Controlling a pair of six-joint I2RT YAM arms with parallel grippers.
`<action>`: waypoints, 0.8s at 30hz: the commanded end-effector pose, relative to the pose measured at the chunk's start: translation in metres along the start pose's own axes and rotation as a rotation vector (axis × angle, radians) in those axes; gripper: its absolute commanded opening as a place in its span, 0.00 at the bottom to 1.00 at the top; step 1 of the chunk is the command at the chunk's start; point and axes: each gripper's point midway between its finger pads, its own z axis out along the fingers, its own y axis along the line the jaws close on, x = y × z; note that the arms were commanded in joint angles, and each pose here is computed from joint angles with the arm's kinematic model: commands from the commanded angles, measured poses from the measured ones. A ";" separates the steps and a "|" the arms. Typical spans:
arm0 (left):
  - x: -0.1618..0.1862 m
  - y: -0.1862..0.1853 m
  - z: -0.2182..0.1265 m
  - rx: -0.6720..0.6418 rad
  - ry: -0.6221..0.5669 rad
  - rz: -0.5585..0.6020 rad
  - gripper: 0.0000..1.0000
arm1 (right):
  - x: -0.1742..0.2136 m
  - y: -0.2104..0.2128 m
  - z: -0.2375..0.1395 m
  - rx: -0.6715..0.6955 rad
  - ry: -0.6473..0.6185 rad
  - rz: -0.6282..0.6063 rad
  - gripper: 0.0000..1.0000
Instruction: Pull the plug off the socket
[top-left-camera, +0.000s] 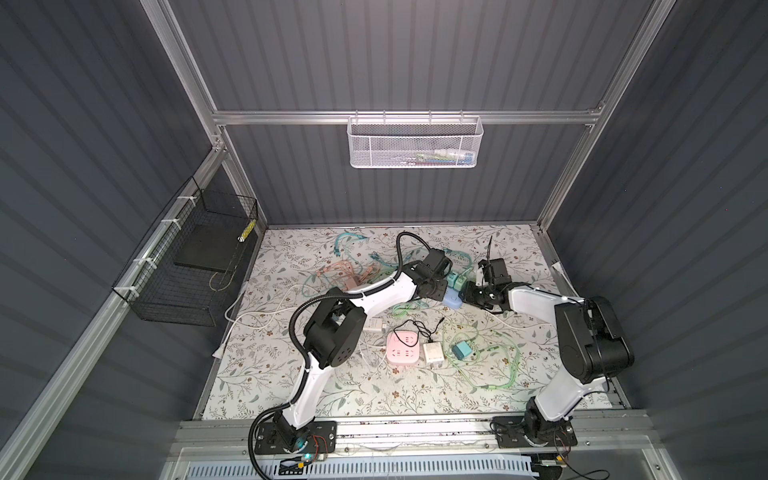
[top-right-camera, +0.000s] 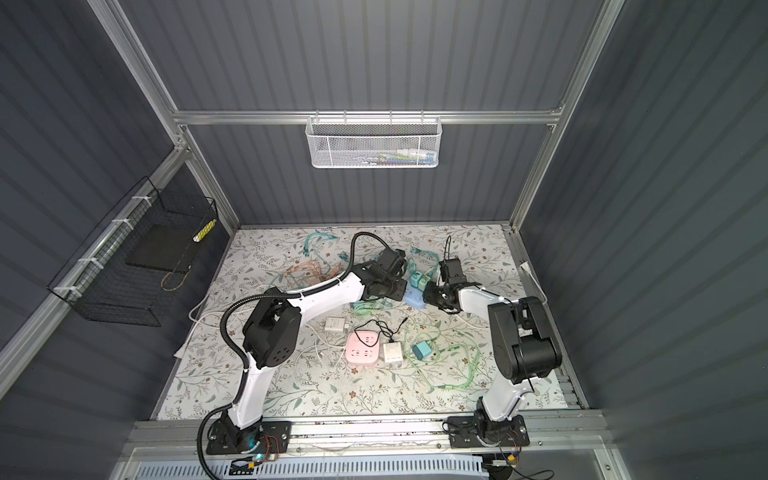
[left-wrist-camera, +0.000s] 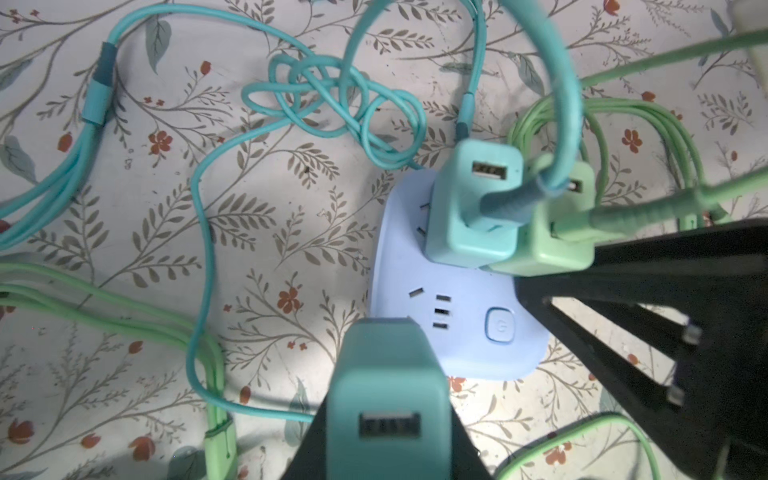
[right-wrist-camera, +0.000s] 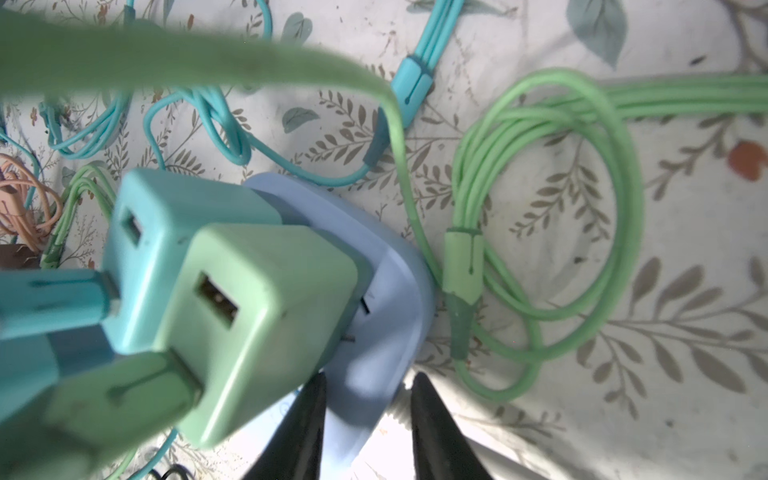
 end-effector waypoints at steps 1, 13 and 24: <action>-0.016 -0.003 -0.017 0.044 -0.055 -0.033 0.00 | 0.041 -0.020 0.008 0.059 0.133 0.032 0.38; -0.025 0.021 -0.018 0.110 -0.076 -0.124 0.00 | 0.032 -0.011 0.000 0.020 0.098 0.036 0.41; -0.017 0.021 -0.003 0.211 -0.017 -0.163 0.00 | 0.026 0.000 -0.008 -0.031 0.075 0.018 0.43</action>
